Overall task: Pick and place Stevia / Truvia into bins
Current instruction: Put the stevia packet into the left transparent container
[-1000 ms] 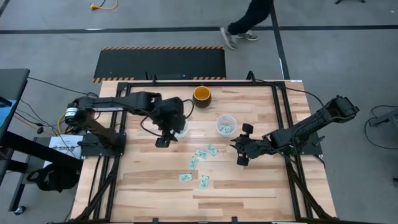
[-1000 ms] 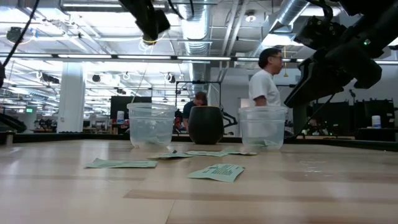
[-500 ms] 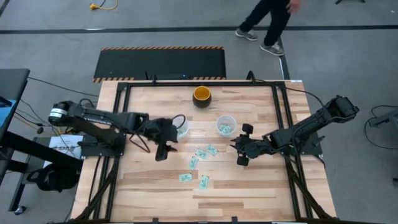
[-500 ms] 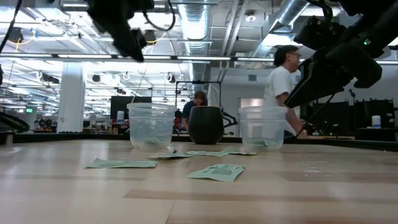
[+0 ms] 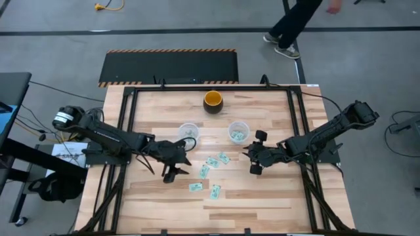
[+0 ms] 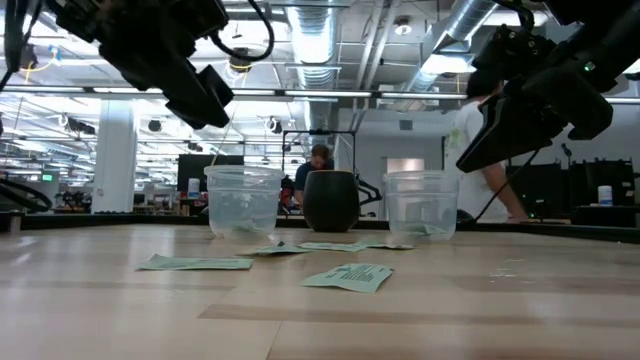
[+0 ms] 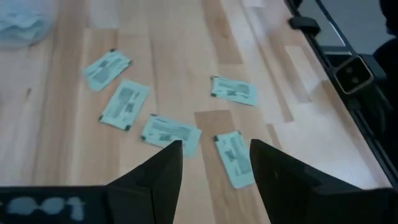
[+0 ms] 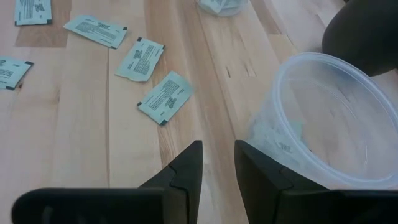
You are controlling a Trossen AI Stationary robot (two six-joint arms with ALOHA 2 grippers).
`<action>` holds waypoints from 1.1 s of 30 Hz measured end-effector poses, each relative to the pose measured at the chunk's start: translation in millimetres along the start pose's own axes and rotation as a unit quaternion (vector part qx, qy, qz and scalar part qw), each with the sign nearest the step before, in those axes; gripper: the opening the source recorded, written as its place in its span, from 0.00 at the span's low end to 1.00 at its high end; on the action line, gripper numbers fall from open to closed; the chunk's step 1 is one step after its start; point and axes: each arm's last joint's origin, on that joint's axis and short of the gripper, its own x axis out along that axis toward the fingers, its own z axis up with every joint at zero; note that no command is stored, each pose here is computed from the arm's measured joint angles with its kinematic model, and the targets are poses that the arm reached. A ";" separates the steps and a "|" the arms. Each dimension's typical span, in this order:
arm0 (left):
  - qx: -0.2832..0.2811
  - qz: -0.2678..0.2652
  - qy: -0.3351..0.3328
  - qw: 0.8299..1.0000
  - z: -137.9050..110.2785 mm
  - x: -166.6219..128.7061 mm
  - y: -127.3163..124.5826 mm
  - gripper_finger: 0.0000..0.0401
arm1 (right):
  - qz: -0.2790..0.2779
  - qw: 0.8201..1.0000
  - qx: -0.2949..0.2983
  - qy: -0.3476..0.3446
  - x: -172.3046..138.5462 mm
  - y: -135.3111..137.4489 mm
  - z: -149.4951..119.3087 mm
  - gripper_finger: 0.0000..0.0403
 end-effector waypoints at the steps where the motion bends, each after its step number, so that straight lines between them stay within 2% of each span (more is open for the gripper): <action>1: 0.007 -0.004 -0.001 1.000 -0.1 0.4 -2.6 0.44 | 0.000 1.000 0.000 0.000 0.0 0.0 0.0 0.22; 4: 0.029 -0.012 -0.014 0.999 1.3 3.8 -8.7 0.44 | 0.000 1.000 0.001 -0.001 0.0 0.0 0.1 0.22; 7: 0.025 -0.003 -0.013 1.000 -0.1 6.3 -12.4 0.44 | 0.001 1.000 0.004 -0.002 0.0 0.2 0.5 0.22; 13: 0.020 0.024 0.037 0.999 -14.2 20.9 -14.1 0.44 | 0.002 1.000 0.006 -0.005 0.0 0.3 1.0 0.22; 21: 0.027 0.031 0.103 0.994 -37.8 49.9 -14.4 0.44 | 0.002 1.000 0.004 -0.003 -0.1 0.4 0.6 0.22; 27: 0.000 0.049 0.132 0.990 -50.6 64.3 -10.3 0.44 | 0.001 1.000 0.002 0.001 -0.1 0.2 -0.4 0.22; 33: -0.001 0.051 0.144 0.988 -55.1 68.8 -9.7 0.44 | 0.000 1.000 0.001 0.002 -0.1 0.1 -0.7 0.22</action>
